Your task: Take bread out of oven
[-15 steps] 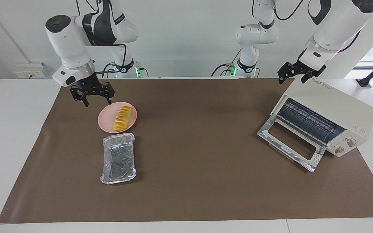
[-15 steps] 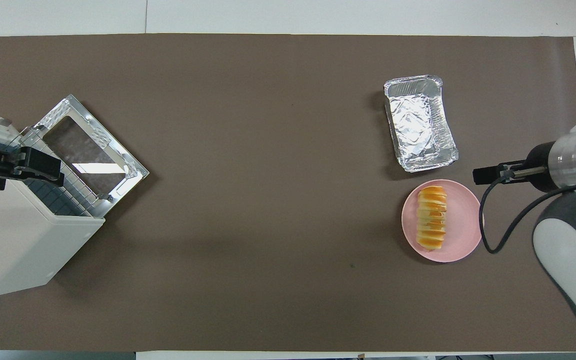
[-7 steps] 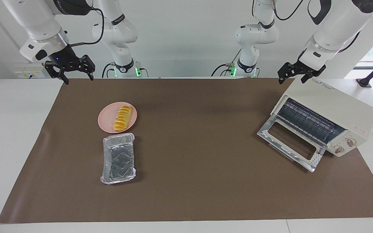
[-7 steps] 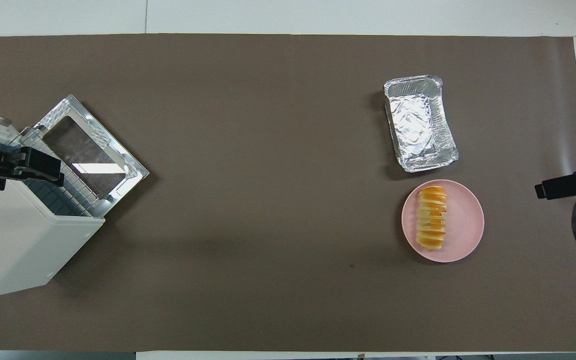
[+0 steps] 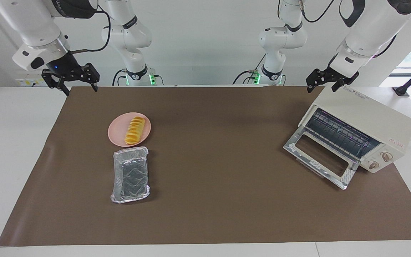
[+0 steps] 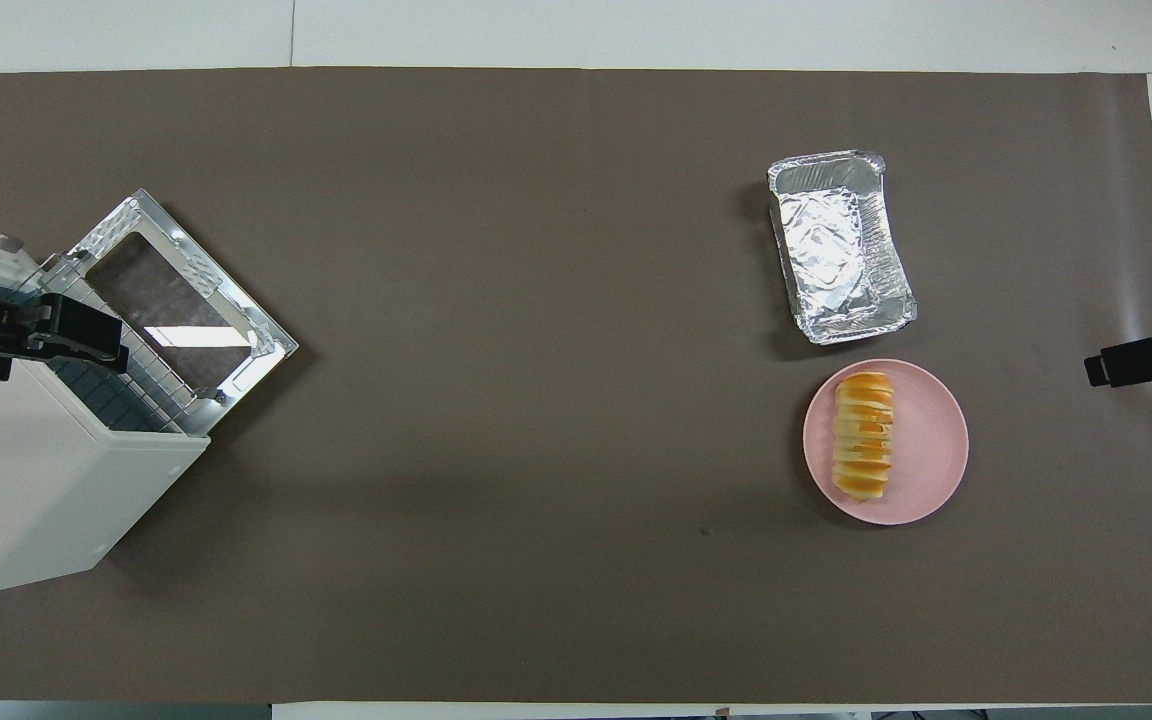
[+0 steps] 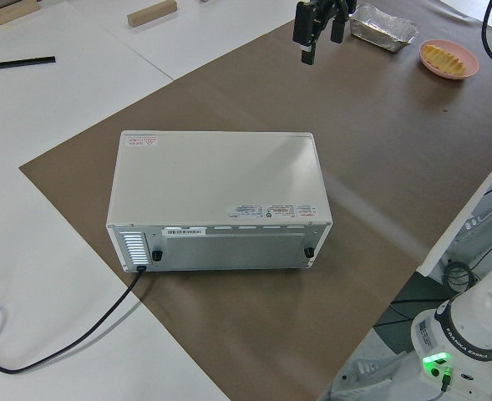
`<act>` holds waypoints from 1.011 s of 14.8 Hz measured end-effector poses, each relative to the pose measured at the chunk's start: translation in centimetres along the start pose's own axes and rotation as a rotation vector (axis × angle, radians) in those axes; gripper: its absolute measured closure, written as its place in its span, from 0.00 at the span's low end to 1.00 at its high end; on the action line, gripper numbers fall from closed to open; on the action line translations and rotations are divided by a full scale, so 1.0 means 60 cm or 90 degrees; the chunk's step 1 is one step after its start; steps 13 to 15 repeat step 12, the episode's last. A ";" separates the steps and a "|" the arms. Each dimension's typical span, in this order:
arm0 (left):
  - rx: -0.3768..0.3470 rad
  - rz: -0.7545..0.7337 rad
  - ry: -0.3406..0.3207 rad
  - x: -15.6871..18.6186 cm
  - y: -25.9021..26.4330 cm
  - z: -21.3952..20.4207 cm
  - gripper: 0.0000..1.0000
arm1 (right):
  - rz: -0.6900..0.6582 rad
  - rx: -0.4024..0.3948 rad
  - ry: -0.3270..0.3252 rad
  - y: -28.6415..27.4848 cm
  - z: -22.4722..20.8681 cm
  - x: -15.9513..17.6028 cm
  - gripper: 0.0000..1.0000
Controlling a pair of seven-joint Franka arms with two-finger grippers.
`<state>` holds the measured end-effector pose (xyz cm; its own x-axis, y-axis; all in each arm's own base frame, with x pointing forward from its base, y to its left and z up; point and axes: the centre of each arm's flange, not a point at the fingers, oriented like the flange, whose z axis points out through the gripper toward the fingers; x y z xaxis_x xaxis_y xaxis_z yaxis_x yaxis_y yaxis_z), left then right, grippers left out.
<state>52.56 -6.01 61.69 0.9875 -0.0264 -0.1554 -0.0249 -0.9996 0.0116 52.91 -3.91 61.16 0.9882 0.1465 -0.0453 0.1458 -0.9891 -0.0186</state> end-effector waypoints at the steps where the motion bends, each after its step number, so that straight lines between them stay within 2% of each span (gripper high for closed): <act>1: 0.000 0.000 0.000 0.000 0.000 0.000 0.00 | 0.000 -0.002 0.002 0.002 0.008 0.008 0.00; 15: 0.000 0.000 0.000 0.000 0.000 0.000 0.00 | 0.002 -0.001 -0.002 0.007 0.017 0.015 0.00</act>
